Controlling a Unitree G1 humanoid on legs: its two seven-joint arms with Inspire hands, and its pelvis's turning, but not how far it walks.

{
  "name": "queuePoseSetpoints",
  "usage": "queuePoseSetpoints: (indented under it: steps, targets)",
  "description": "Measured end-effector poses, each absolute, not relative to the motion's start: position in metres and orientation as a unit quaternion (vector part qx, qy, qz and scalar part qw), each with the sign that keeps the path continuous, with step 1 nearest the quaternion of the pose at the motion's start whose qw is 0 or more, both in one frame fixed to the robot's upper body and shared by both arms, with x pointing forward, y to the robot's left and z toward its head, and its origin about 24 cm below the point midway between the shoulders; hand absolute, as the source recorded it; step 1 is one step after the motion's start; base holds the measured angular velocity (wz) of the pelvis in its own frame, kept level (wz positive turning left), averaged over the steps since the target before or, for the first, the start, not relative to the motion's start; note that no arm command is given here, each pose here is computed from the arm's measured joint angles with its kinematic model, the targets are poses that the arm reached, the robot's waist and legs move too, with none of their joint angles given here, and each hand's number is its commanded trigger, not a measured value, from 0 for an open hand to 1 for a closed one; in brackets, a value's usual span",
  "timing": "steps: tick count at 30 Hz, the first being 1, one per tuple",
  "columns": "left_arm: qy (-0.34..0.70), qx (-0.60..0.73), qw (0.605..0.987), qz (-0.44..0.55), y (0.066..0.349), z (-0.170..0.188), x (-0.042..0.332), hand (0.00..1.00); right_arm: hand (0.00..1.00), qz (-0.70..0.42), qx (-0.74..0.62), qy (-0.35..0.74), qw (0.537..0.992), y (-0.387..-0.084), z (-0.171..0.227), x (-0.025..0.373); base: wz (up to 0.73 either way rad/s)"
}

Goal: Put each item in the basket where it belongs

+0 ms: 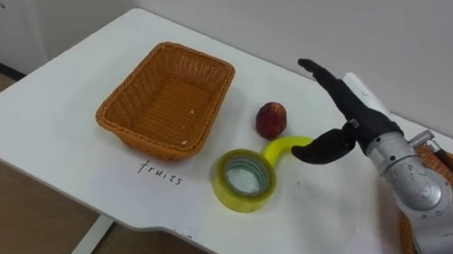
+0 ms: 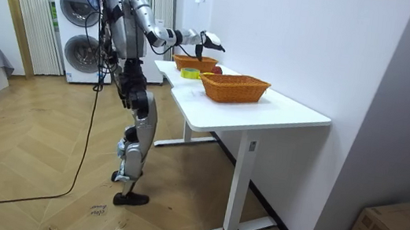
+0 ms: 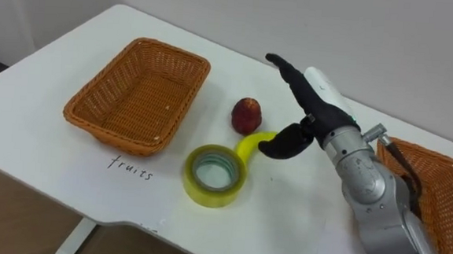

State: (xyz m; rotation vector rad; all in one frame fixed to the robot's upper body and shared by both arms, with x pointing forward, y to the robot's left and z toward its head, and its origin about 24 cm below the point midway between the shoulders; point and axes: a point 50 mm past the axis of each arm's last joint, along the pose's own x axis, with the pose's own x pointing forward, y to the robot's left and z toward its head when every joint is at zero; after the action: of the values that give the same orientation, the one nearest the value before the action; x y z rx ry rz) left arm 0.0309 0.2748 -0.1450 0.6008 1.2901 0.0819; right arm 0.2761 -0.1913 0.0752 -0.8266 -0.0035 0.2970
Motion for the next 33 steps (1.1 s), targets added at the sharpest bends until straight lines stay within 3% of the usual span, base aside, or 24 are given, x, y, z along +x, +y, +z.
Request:
queuePoseSetpoints:
  steps: [10, 33]
  targets:
    - [0.564, 0.293, 0.771, 0.033, 0.279, -0.136, 0.043, 0.0, 0.0, 0.172, -0.402, 0.005, 0.899, -0.179, 0.067, 0.273, 0.0]
    - [0.591, 0.306, 0.746, 0.022, 0.281, -0.136, 0.039, 0.0, 0.0, 0.195, -0.392, 0.078, 0.896, -0.166, 0.034, 0.27, 0.02]
